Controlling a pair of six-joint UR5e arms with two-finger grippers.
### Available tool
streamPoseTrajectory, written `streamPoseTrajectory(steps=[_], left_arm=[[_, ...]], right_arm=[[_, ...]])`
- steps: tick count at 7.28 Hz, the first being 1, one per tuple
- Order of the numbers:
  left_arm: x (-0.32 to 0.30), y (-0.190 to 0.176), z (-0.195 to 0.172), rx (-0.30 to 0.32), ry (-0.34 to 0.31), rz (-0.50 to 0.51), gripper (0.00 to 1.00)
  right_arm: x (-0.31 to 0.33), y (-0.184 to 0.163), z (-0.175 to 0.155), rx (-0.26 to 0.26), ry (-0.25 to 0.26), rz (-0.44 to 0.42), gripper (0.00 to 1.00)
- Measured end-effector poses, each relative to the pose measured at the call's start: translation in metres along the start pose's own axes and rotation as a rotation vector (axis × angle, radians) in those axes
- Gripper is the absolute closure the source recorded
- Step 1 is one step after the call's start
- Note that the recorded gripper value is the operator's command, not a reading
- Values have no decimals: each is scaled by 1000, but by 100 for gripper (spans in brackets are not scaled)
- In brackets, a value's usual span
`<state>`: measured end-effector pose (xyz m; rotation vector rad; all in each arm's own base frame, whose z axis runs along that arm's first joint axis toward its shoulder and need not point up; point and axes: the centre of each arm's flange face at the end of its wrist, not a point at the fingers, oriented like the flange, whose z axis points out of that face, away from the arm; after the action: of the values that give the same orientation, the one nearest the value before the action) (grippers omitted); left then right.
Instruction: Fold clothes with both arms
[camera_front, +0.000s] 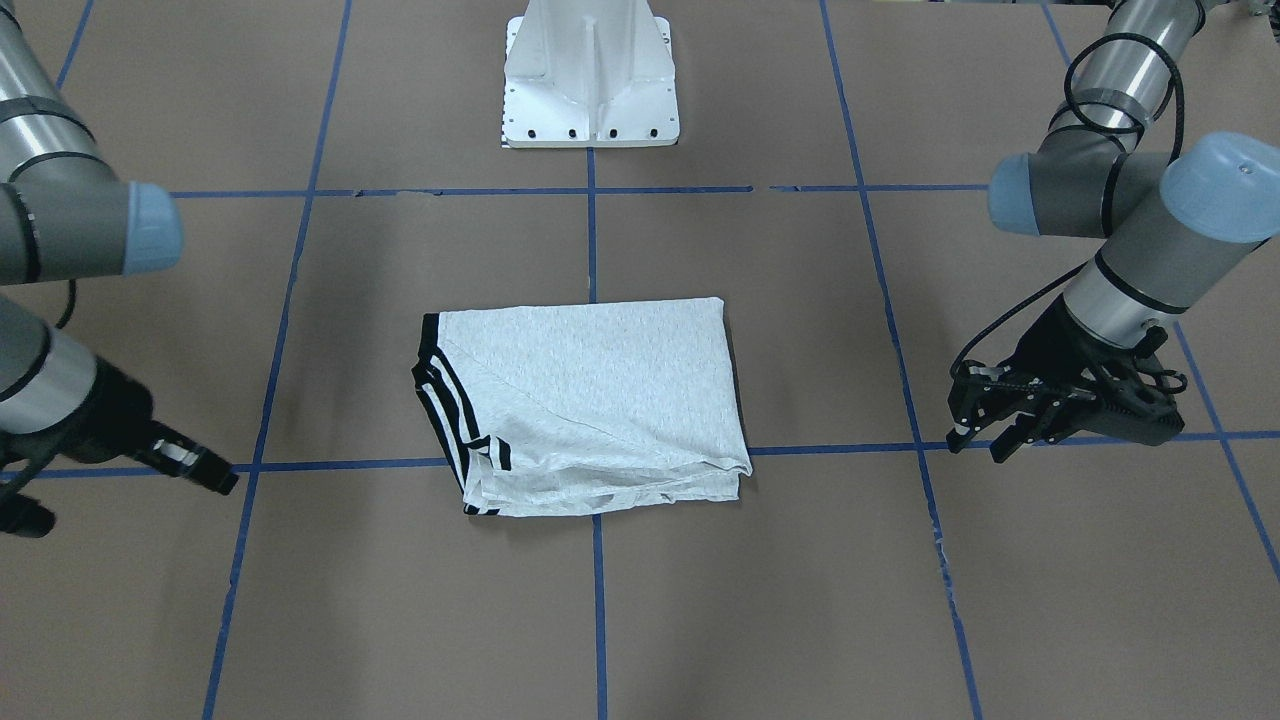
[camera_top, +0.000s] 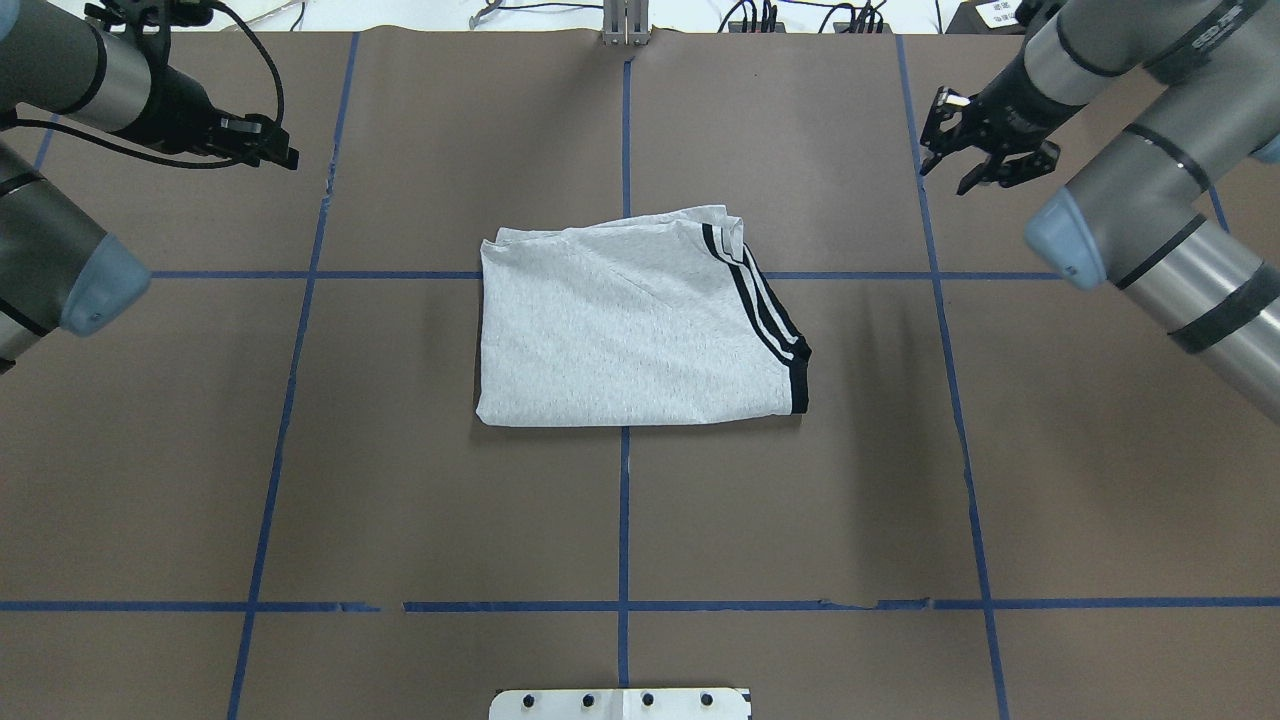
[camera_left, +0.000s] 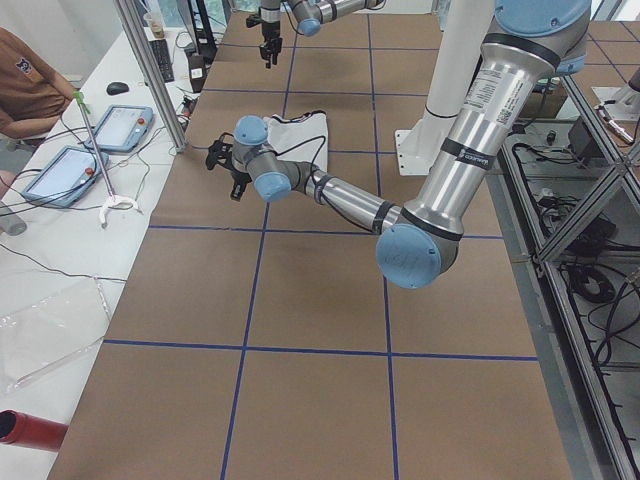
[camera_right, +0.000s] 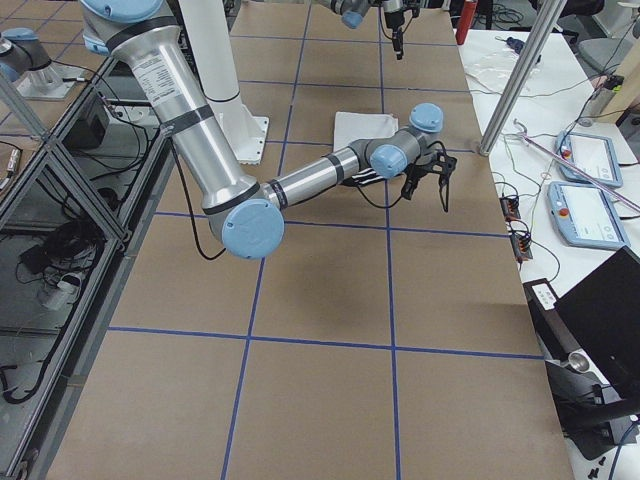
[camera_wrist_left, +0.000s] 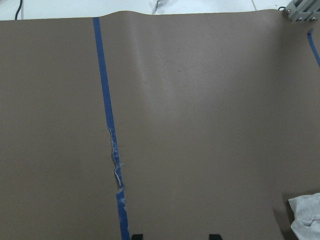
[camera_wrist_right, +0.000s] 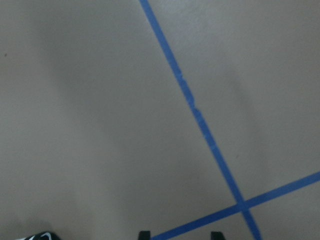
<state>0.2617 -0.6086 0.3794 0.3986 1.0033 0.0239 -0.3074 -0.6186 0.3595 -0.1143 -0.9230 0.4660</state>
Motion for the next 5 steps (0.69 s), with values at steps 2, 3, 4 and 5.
streamPoseTrajectory(steps=[2, 3, 4, 5], left_arm=[[-4, 5, -6, -6, 8, -2, 46], [-4, 6, -7, -7, 8, -3, 46], [-5, 6, -7, -8, 8, -4, 46], [-5, 6, -7, -9, 7, -4, 46]], right_arm=[[-70, 89, 35, -23, -15, 5, 100], [-103, 117, 46, -26, -22, 6, 100], [-132, 130, 59, -26, -18, 17, 100], [-155, 135, 73, -20, -6, 23, 100]])
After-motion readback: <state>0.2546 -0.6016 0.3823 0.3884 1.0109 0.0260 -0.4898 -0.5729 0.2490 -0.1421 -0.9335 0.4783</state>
